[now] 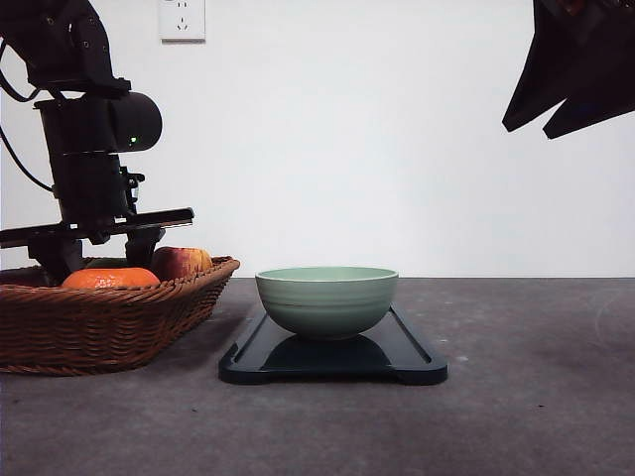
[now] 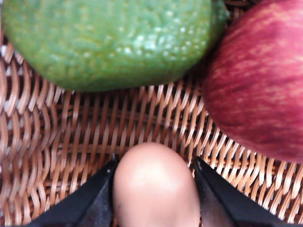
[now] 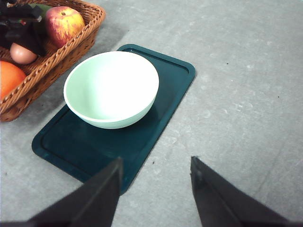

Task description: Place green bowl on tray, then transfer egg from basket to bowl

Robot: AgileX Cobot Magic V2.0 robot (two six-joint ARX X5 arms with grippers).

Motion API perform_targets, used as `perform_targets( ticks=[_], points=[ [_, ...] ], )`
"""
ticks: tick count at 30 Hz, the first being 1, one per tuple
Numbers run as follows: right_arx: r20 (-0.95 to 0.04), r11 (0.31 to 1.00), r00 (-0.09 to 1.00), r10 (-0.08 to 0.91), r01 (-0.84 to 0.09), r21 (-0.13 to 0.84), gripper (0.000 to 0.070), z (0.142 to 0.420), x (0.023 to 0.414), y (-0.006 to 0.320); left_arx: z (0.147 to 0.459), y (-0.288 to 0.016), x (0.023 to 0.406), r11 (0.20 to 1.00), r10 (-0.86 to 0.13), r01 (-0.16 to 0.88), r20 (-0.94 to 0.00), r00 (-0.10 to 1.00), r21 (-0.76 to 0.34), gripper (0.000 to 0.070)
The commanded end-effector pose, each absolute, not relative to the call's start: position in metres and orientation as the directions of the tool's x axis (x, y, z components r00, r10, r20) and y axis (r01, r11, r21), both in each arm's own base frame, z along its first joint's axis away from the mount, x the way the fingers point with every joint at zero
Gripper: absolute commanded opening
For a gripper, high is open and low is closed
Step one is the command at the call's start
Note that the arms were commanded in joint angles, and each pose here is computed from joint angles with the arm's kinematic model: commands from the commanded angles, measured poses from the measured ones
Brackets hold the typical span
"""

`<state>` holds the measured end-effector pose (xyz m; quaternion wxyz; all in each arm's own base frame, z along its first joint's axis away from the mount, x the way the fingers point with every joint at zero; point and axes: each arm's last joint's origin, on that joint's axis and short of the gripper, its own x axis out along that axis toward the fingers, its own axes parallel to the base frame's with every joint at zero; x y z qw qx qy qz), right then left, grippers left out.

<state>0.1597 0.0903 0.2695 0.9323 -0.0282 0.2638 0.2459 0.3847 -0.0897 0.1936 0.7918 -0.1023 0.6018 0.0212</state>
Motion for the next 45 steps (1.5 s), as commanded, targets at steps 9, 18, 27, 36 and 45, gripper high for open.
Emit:
perform_targets(
  ticks=[9,18,27,36,45],
  points=[
    [-0.5,0.873,0.74,0.45,-0.482,0.073,0.0284,0.27,0.16,0.092,0.248,-0.091,0.372,0.986,-0.114,-0.067,-0.905,0.411,-0.155,0.0147],
    [-0.499,0.873,0.74,0.45,-0.482,0.074,0.0284,0.27,0.16,0.092,0.305,-0.115,0.341,0.977,-0.211,0.127,-0.801,0.56,-0.169,0.0147],
    [-0.499,0.873,0.74,0.451,-0.482,0.074,0.0284,0.27,0.16,0.092,0.302,-0.18,0.334,0.923,-0.351,0.351,-0.722,0.596,-0.159,0.0147],
    [-0.499,0.873,0.74,0.451,-0.482,0.073,0.0284,0.27,0.16,0.092,0.26,-0.232,0.339,0.882,-0.403,0.445,-0.736,0.543,-0.154,0.0147],
    [-0.499,0.873,0.74,0.451,-0.483,0.073,0.0284,0.27,0.16,0.092,0.227,-0.264,0.34,0.856,-0.423,0.497,-0.741,0.522,-0.138,0.0147]
  ],
)
